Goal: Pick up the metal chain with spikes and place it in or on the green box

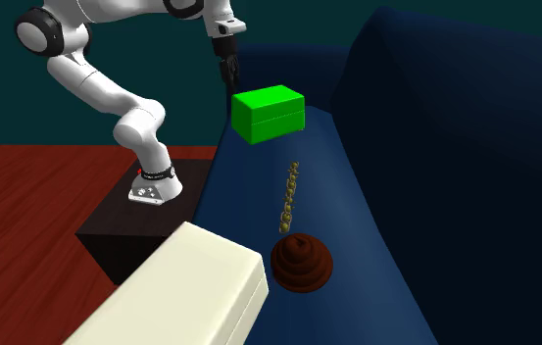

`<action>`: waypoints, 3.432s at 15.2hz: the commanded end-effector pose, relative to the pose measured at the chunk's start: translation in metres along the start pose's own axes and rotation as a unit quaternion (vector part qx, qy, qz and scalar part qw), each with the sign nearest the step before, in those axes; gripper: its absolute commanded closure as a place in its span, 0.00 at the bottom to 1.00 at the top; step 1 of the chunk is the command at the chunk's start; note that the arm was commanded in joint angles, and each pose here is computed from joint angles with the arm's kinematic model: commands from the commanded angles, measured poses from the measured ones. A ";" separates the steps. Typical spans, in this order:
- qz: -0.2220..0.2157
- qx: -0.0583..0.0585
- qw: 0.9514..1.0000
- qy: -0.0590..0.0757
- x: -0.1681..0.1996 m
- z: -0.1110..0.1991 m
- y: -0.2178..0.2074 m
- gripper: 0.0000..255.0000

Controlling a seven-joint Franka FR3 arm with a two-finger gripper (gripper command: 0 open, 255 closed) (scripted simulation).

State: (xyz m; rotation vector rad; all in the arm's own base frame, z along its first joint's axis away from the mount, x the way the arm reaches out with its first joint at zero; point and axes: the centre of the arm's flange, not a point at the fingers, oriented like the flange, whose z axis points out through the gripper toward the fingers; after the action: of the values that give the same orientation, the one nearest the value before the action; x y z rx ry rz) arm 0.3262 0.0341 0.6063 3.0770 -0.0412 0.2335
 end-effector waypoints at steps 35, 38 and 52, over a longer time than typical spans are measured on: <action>-0.483 -0.065 0.859 0.156 0.100 0.261 0.250 0.00; -0.483 -0.065 0.859 0.156 0.104 0.274 0.249 0.00; -0.483 -0.065 0.859 0.156 0.104 0.274 0.249 1.00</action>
State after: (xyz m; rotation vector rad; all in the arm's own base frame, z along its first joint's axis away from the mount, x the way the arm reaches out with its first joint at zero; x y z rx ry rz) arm 0.4629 -0.2325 0.3651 2.4711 1.3659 0.6012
